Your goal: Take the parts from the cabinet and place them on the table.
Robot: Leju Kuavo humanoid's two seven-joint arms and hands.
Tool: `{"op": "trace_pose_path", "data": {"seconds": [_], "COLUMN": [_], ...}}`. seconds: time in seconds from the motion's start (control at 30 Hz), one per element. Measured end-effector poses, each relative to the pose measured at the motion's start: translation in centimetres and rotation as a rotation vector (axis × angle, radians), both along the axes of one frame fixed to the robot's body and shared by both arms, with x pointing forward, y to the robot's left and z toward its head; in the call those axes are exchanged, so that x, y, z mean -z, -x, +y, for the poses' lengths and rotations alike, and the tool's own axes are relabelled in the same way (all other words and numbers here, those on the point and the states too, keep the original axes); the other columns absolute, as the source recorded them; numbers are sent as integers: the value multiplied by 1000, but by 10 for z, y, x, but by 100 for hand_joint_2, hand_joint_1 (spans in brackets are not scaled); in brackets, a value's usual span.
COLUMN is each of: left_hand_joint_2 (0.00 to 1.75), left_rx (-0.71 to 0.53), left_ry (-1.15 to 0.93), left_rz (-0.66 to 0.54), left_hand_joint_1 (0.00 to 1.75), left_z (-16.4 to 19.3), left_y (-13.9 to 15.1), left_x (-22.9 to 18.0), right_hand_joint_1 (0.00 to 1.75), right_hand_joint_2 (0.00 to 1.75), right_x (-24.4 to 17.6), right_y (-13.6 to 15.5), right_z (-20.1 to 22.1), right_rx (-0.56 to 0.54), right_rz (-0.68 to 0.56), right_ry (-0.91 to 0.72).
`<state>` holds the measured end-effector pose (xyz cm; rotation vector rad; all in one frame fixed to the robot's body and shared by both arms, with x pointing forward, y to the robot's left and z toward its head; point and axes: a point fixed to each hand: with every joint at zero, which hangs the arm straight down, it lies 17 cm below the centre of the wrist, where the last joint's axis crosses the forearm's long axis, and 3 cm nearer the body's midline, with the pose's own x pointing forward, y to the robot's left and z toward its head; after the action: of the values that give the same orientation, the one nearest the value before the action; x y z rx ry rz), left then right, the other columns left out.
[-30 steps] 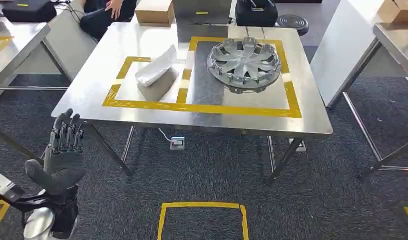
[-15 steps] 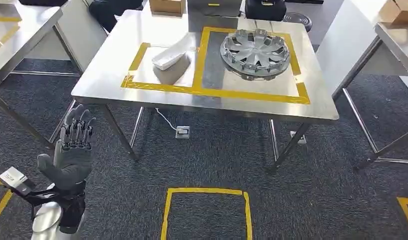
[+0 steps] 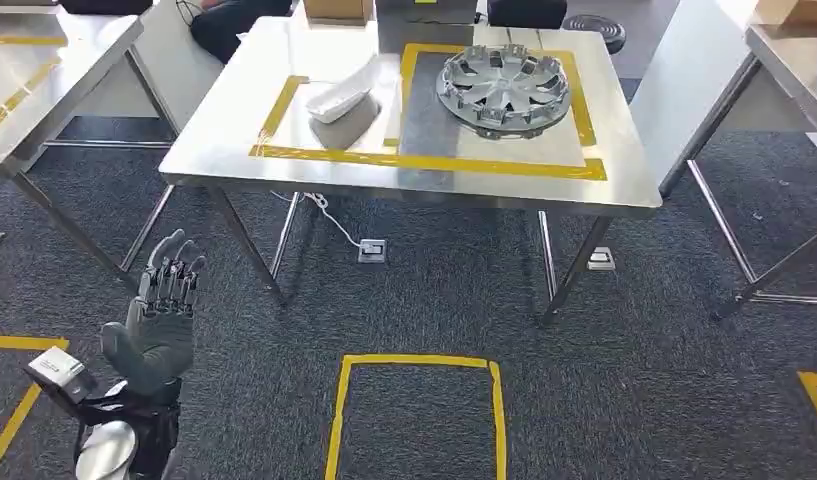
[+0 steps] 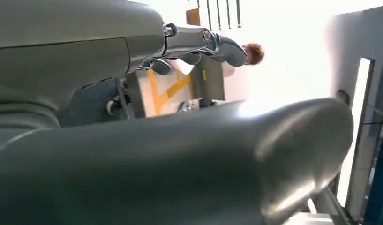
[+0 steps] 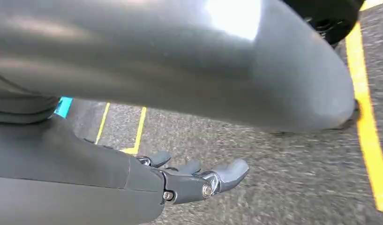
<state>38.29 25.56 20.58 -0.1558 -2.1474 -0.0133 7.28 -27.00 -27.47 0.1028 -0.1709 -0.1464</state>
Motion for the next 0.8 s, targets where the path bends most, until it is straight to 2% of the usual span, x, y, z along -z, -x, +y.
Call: {"op": "trace_pose_path", "data": {"seconds": [0.13,0.3,0.5,0.53,0.67,0.8], "left_hand_joint_2": [0,0,0,175,175,175], "left_rx": [-19,-29,-74,-85,-102,-112], "left_ry": [-50,-80,-136,-151,-235,-319], "left_rz": [35,128,323,369,535,734], "left_hand_joint_1": [0,0,0,0,0,0], "left_z": [-4,-6,2,4,7,12], "left_y": [-2,-1,0,2,10,34], "left_x": [12,53,129,147,213,290], "right_hand_joint_1": [0,0,0,0,0,0], "right_hand_joint_2": [0,0,0,0,0,0], "right_x": [0,1,2,2,2,3], "right_y": [1,8,16,18,23,31], "right_z": [1,5,6,6,8,13], "right_rx": [8,9,5,5,9,20], "right_rz": [4,12,30,36,79,117], "right_ry": [-3,-11,-12,-14,-23,-34]}}
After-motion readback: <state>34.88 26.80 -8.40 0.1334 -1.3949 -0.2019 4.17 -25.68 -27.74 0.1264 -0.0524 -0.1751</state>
